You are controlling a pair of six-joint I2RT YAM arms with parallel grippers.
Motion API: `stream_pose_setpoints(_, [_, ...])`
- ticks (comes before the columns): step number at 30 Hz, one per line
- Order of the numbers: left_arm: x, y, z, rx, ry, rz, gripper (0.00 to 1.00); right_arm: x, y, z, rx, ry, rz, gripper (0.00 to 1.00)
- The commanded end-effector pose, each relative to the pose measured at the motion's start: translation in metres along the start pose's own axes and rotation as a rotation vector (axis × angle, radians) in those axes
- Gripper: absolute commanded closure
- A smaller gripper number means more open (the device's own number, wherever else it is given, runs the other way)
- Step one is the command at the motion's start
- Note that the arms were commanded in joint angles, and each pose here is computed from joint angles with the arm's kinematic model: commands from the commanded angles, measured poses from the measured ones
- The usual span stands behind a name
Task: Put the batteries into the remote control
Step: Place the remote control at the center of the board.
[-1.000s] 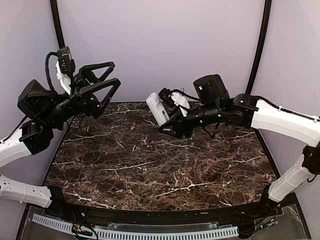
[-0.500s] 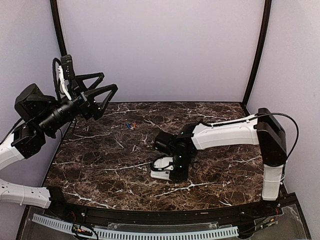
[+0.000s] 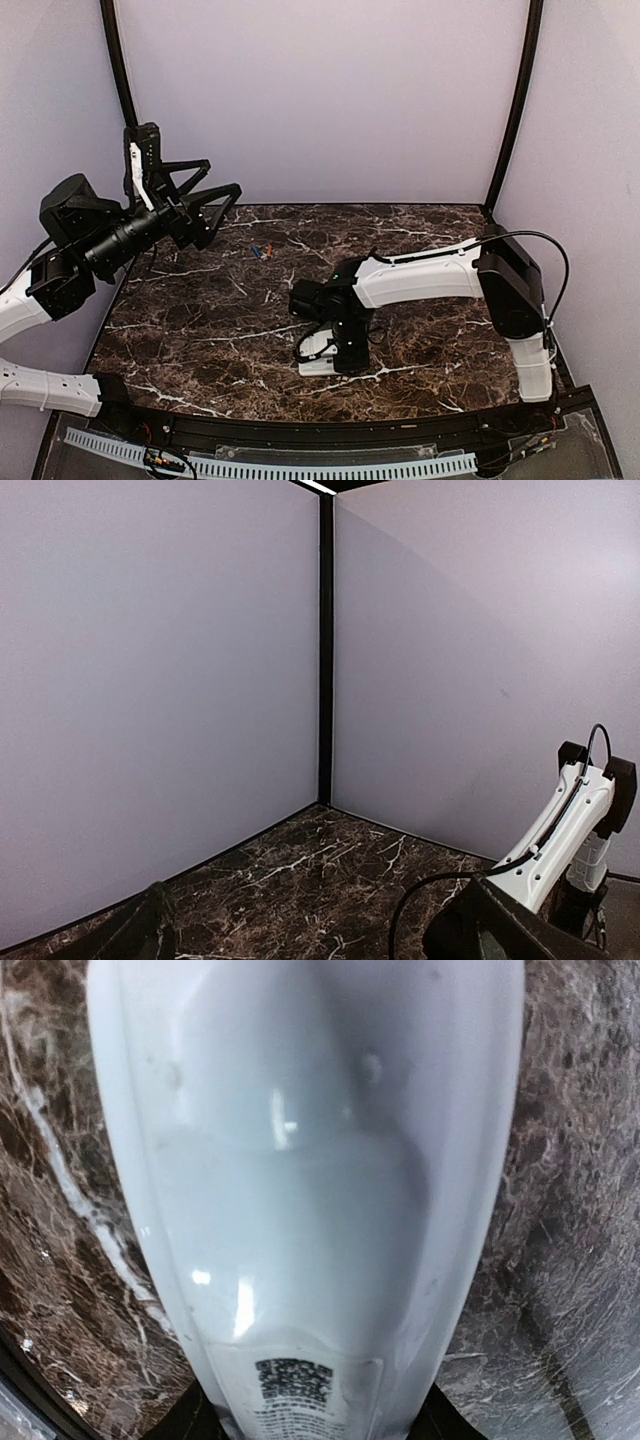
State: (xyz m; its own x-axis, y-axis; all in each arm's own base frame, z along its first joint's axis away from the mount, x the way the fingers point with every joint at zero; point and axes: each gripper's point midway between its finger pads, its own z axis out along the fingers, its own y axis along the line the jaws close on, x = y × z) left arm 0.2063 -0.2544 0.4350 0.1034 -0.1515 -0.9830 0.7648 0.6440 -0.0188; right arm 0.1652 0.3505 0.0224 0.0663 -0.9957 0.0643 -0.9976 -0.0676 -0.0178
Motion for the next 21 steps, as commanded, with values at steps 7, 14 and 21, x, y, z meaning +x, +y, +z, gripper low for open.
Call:
stream_pose_setpoints(7, [0.014,0.004,-0.001,-0.017,0.043,0.052,0.01,0.009,-0.003,0.006,0.029,0.104,-0.027,0.56])
stream_pose_setpoints(14, [0.022,0.005,0.0,-0.022,0.073,0.067,0.01,0.003,-0.013,-0.003,0.099,0.085,-0.009,0.01])
stream_pose_setpoints(21, [0.051,0.019,0.005,-0.104,0.179,0.107,0.01,-0.012,-0.016,-0.04,0.175,-0.041,0.0,0.01])
